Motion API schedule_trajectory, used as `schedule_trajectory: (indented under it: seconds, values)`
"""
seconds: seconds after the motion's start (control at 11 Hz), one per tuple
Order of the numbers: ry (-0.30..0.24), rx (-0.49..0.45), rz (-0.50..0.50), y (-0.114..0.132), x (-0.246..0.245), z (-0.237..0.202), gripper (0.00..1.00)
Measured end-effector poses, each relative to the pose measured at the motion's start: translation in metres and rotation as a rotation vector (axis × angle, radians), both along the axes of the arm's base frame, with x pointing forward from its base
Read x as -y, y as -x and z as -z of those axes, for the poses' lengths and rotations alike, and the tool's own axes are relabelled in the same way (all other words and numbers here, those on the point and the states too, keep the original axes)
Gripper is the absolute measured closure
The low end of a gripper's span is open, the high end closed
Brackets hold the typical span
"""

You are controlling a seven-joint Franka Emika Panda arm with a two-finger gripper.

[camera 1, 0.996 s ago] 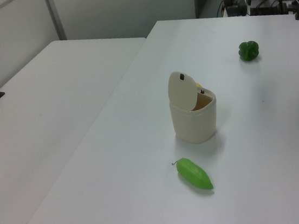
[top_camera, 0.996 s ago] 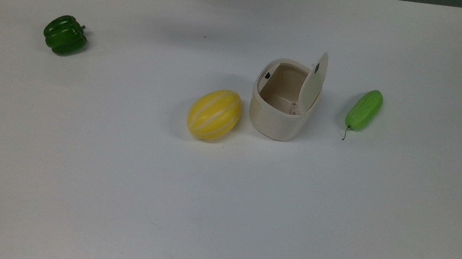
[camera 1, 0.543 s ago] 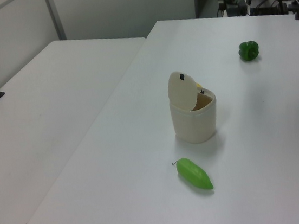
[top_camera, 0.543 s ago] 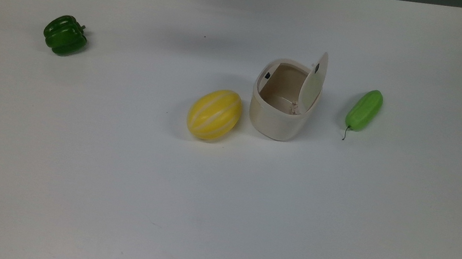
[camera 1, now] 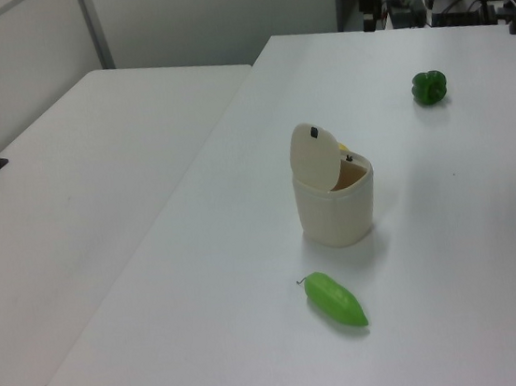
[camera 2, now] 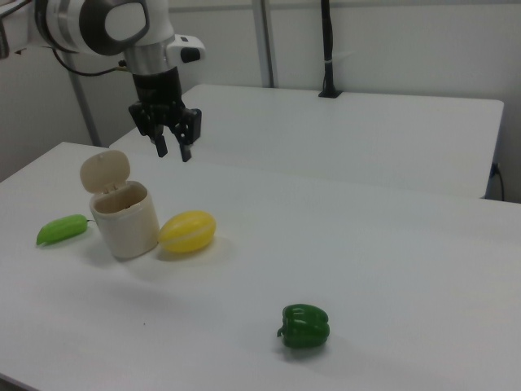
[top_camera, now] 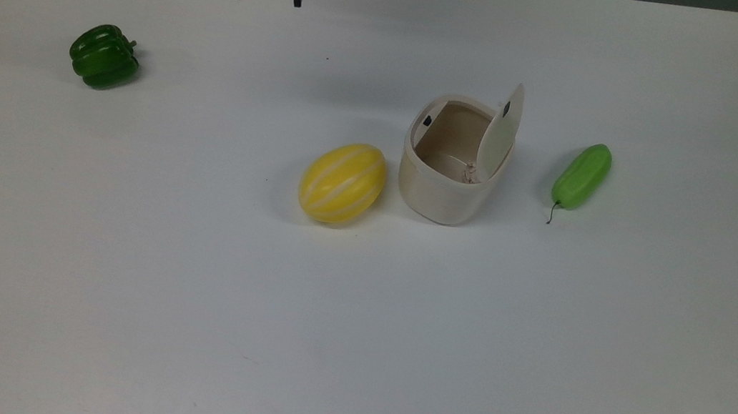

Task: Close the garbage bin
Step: 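Move the gripper toward the open lid of the cream bin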

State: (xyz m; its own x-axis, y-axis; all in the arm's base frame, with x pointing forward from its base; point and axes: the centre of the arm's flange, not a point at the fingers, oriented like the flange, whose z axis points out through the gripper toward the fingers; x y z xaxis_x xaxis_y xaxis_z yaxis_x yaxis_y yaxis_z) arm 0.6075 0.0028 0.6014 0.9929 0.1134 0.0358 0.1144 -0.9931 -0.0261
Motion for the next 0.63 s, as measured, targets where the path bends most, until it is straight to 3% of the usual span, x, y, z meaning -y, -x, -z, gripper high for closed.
schedule_trajectory:
  seconds: [0.36, 0.63]
  values:
    - [-0.014, 0.031, -0.374, 0.0, -0.056, -0.006, 0.99]
    - [-0.091, 0.116, -0.548, -0.009, -0.099, -0.019, 0.99]
